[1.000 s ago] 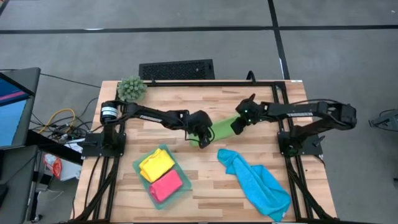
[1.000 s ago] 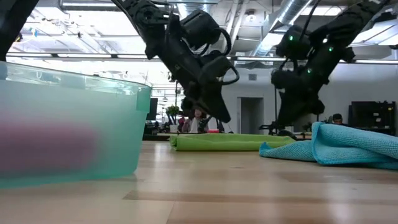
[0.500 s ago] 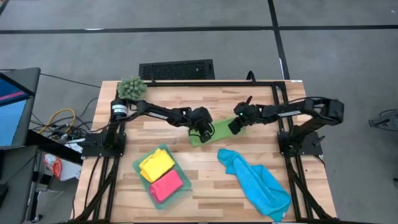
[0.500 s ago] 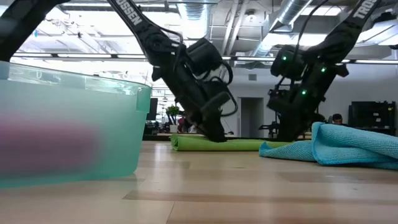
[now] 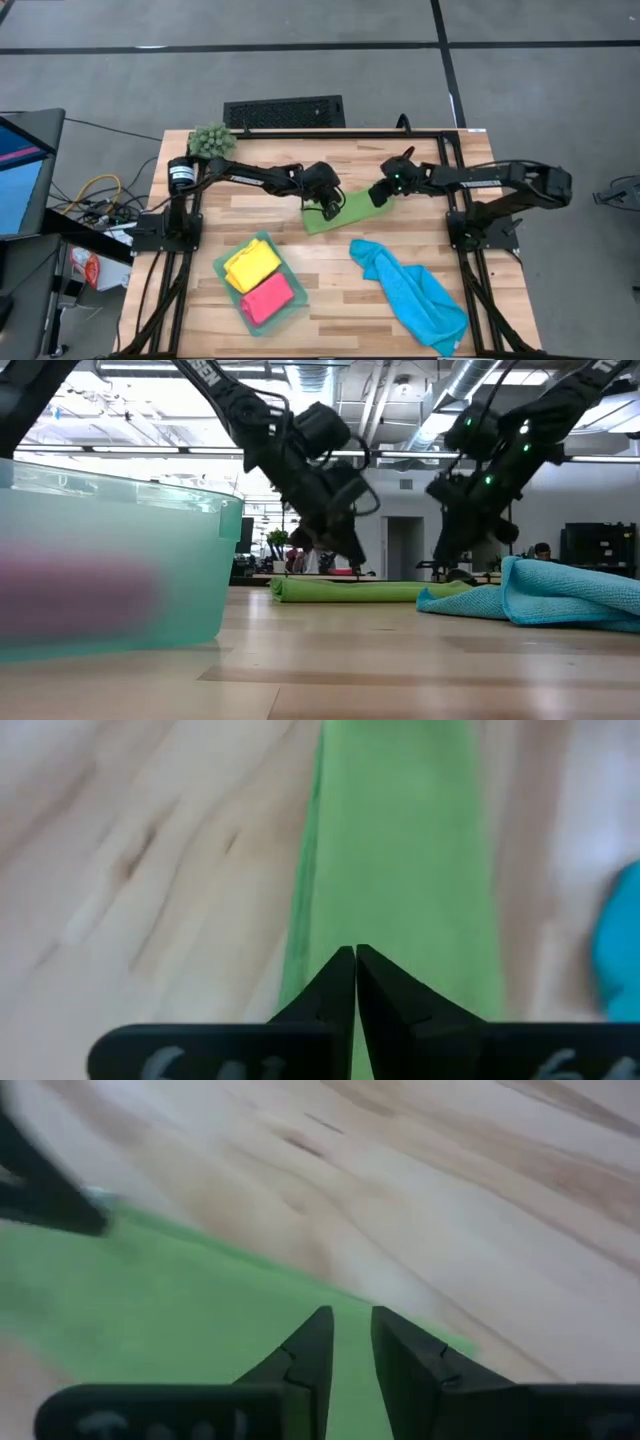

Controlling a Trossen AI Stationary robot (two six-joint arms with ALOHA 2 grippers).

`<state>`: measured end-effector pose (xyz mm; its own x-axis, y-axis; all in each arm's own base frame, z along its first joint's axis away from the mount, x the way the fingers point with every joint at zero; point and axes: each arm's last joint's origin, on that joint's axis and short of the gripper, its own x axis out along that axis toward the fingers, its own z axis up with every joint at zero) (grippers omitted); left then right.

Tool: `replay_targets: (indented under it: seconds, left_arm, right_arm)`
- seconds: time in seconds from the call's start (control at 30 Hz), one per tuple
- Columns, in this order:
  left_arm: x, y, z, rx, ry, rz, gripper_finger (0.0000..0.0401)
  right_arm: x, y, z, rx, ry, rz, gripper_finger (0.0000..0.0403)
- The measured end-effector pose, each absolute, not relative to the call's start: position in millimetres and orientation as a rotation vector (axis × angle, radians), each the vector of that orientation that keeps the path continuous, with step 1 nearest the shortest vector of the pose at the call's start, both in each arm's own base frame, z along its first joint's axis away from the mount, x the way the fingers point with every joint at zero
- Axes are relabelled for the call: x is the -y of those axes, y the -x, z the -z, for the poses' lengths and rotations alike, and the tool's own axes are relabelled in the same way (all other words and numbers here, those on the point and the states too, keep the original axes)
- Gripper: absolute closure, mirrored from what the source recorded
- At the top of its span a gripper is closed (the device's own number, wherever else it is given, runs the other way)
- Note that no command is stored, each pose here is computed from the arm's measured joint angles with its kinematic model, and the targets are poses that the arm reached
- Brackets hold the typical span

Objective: Fold microfiber towels
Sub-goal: Fold the green towel

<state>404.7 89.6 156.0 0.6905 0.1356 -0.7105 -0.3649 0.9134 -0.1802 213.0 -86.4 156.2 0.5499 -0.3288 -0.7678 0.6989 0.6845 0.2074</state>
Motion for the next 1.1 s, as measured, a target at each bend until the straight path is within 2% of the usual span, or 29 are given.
replay_targets:
  seconds: [0.1, 0.2, 0.27, 0.47, 0.63, 0.8, 1.1]
  left_arm:
    - [-88, -407, -169, -0.690, 0.313, -0.257, 0.0395]
    - [-86, -412, -173, -0.623, 0.312, -0.153, 0.0396]
    - [-86, -417, -168, -0.605, 0.308, -0.104, 0.0398]
    - [-90, -419, -136, -0.679, 0.325, -0.116, 0.0401]
    - [-94, -420, -117, -0.724, 0.339, -0.157, 0.0401]
    - [-97, -418, -114, -0.739, 0.360, -0.177, 0.0401]
    - [-104, -411, -123, -0.779, 0.362, -0.143, 0.0401]
  right_arm:
    - [75, -216, -165, -0.727, -0.525, 0.587, 0.0305]
    - [59, -223, -167, -0.716, -0.491, 0.513, 0.0305]
    - [49, -228, -164, -0.730, -0.472, 0.470, 0.0305]
    - [26, -242, -142, -0.809, -0.417, 0.407, 0.0305]
    - [20, -254, -119, -0.825, -0.436, 0.402, 0.0305]
    - [21, -261, -101, -0.835, -0.521, 0.456, 0.0305]
    - [13, -248, -117, -0.870, -0.553, 0.443, 0.0305]
